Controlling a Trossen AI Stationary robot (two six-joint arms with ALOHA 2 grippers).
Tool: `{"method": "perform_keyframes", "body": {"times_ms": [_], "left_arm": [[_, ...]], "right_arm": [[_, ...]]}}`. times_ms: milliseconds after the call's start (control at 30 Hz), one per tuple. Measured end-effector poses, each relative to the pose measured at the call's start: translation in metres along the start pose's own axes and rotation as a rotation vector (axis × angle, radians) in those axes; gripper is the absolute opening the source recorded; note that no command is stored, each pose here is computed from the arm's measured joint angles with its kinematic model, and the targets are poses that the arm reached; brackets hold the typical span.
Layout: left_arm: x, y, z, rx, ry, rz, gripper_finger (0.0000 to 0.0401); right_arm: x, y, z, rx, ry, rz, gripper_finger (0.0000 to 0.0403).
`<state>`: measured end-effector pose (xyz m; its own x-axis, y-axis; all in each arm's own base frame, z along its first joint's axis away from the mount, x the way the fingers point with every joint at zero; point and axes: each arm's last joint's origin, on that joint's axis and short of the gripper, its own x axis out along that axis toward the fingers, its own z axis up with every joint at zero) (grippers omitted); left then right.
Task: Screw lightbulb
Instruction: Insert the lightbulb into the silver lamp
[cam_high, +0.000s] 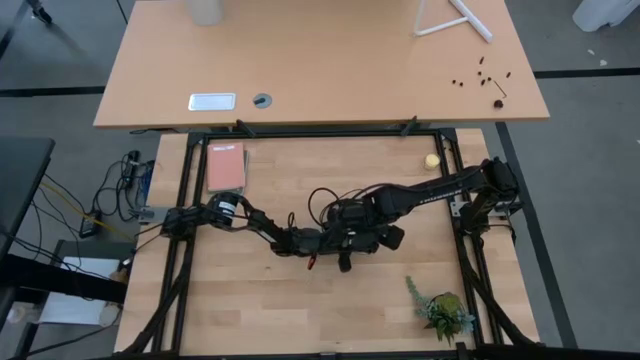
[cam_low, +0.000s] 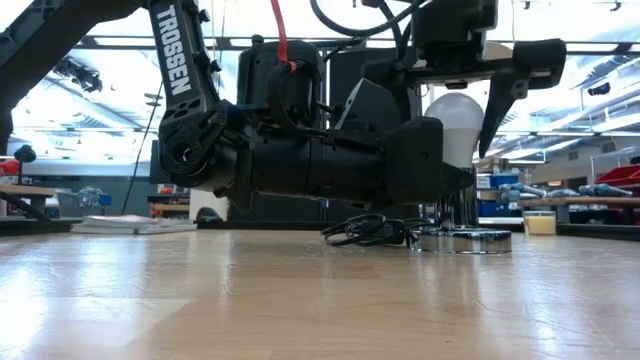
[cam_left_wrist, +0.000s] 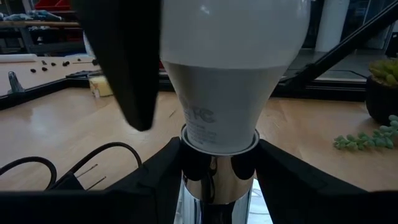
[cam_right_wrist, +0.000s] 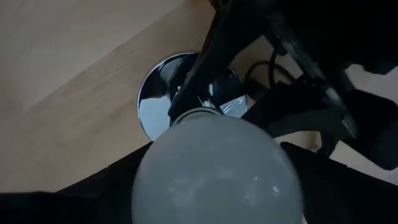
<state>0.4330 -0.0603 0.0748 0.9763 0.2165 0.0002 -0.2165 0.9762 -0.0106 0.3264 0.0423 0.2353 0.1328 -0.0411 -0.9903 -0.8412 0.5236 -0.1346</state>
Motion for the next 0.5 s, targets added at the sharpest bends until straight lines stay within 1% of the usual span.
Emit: {"method": "perform_keyframes", "body": {"times_ms": [233,333,433,500], "left_arm": [[0.0002,-0.0001,0.0001,0.004,0.0,-0.002,0.0192],[0.0001,-0.0005,0.0001,0.006,0.0,-0.009,0.0192],[0.0001,-0.0005,0.0001,0.006,0.0,-0.009,0.0192],[0.0,-0.0004,0.0,0.007,0.001,-0.008,0.0192]], "right_arm": [[0.0103,0.0057,-0.0033,0.017,0.02,0.031,0.0268],[0.0105,0.0065,-0.0032,0.103,0.024,0.033,0.0251],[0.0107,0.0069,-0.0033,0.189,0.025,0.035,0.025],[0.0109,0.0068,-0.0029,0.279,0.019,0.038,0.0254]]}}
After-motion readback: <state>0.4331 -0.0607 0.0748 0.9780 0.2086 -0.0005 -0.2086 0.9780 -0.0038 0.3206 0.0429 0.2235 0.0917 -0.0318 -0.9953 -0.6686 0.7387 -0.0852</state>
